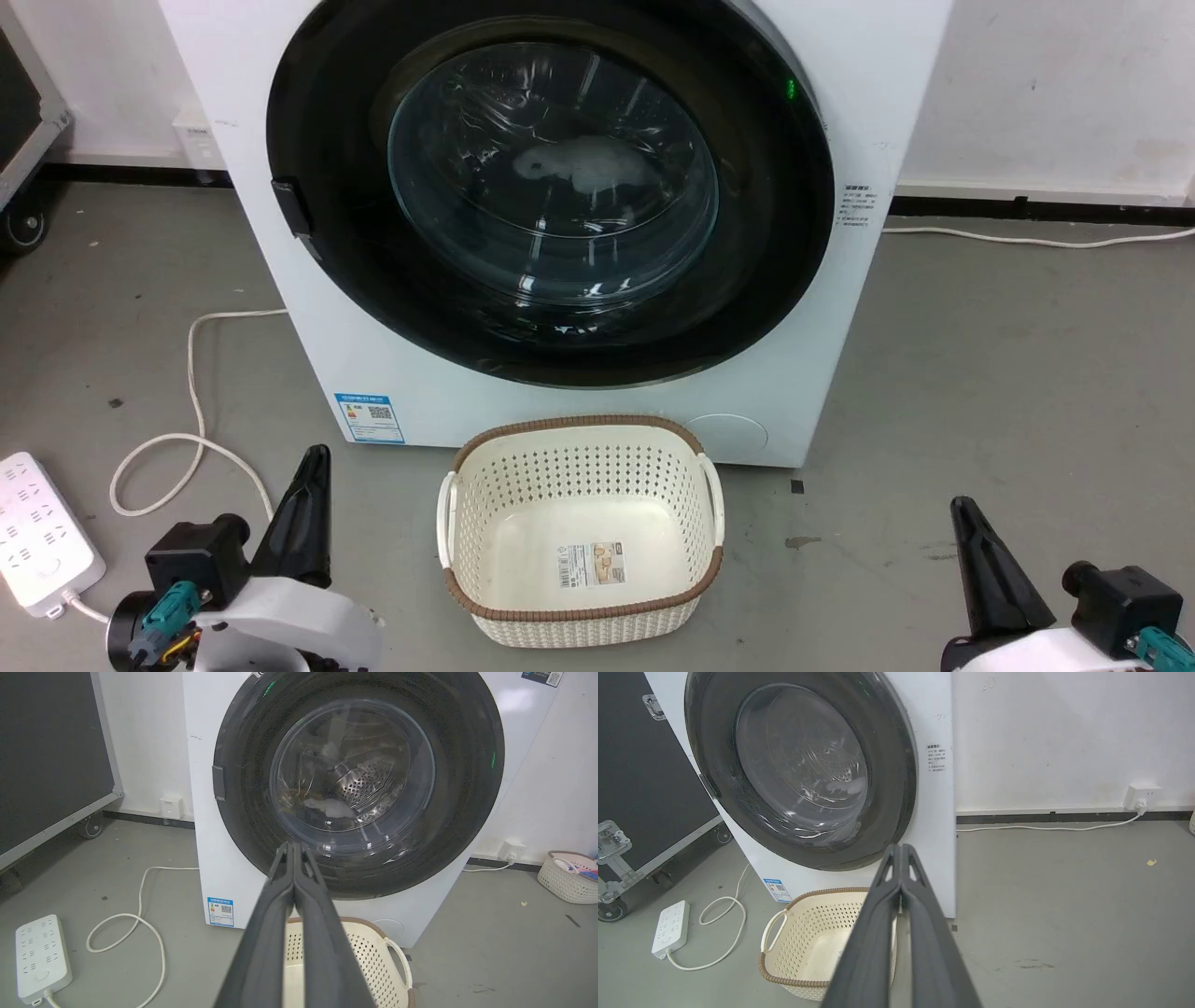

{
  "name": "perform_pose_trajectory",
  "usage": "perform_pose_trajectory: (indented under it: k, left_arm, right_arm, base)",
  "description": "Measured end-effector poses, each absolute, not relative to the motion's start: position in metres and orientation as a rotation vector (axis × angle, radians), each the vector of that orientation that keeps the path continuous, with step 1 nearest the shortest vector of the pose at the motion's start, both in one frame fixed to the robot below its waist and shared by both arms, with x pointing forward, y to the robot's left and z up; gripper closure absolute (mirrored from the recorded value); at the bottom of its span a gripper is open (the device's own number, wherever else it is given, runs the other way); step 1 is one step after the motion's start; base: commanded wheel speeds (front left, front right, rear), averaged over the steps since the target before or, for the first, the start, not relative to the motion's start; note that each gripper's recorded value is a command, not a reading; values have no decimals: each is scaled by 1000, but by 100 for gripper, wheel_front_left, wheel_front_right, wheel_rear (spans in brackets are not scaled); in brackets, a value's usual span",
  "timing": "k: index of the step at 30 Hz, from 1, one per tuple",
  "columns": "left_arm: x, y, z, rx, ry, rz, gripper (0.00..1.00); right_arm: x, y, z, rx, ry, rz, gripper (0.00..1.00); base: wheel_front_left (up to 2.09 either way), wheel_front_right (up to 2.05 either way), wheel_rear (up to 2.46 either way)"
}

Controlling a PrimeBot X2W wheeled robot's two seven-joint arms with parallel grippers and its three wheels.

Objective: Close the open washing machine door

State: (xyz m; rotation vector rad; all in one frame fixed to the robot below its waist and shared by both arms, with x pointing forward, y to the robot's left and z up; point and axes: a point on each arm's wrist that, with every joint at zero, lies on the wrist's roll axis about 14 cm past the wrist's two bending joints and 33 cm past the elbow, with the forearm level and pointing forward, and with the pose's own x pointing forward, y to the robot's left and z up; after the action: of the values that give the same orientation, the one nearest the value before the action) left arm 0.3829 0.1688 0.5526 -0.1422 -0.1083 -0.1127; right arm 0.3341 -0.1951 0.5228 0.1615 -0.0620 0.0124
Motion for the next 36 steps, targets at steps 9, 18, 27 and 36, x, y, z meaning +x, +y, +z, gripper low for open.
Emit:
perform_pose_trajectory:
  k: [9,18,27,36]
  left_arm:
    - [383,168,553,-131,-112,-108,100]
    - [383,168,553,-116,-111,-103,100]
    - [383,170,553,-102,-110,-92,100]
    - [383,168,552,-87,-107,-92,100]
  right_arm:
    - [336,-192,521,146,-51,22,100]
    - [338,-190,521,133,-44,31,100]
    - [342,-187,521,117,-37,41,100]
    - [343,-184,519,100,-27,51,100]
  base:
    - [0,0,0]
    - [0,0,0]
    - [0,0,0]
    - [0,0,0]
